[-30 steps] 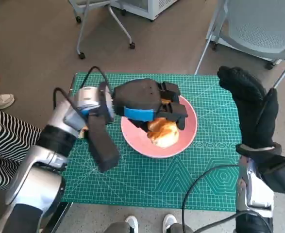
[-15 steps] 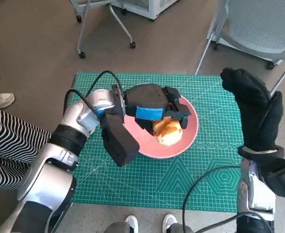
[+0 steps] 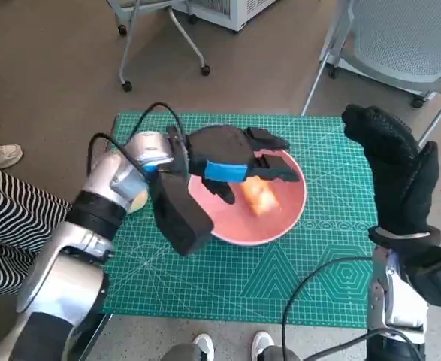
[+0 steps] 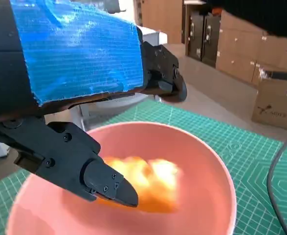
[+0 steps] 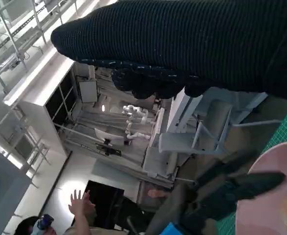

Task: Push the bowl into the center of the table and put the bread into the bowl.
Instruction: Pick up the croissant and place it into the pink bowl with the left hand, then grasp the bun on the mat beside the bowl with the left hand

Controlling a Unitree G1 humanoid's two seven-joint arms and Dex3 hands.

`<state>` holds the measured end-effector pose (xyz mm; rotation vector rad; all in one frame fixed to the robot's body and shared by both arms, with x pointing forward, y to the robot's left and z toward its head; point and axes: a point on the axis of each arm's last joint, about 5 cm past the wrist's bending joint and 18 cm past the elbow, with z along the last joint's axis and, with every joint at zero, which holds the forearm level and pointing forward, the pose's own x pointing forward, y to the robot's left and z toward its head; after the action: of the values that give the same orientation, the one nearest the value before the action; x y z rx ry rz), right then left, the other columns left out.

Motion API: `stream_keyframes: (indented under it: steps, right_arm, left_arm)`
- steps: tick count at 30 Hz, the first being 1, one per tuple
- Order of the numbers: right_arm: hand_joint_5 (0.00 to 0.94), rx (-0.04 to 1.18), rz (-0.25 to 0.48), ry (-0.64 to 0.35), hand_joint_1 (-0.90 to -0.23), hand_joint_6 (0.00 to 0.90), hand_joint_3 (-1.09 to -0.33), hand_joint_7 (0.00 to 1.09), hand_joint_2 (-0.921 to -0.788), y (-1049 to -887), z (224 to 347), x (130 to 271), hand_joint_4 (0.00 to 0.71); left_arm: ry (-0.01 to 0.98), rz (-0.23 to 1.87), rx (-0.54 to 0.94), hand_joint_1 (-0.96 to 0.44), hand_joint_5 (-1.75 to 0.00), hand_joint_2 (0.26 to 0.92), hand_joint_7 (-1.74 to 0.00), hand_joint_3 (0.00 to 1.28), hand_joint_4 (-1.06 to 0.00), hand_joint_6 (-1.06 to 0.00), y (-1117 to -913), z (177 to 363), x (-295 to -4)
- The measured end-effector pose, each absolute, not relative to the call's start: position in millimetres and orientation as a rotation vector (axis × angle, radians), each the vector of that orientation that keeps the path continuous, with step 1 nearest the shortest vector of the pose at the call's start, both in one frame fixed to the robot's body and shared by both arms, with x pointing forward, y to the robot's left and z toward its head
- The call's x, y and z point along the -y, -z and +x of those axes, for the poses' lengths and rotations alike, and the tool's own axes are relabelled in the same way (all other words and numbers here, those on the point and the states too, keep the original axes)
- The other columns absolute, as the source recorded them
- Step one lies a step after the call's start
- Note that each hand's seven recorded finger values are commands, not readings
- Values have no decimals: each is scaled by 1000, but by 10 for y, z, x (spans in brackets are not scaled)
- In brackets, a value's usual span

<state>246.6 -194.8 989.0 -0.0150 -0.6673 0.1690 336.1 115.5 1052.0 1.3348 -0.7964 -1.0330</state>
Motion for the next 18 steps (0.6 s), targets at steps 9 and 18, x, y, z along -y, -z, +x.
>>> stream_keyframes:
  steps: [9, 18]
  right_arm:
    - [0, 666, -9, -172, -719, 72, -678, 546, -921, -9881, 2470, 1936, 207]
    - [0, 662, -3, -172, -719, 73, -678, 546, -921, -9868, 2479, 1932, 206]
  left_arm:
    - [933, 1344, 813, -321, -2, 776, -152, 0, -113, -222, -10751, 3320, -1581]
    - [795, 1377, 729, -383, 0, 824, -133, 24, -101, -214, -10983, 3243, -2109]
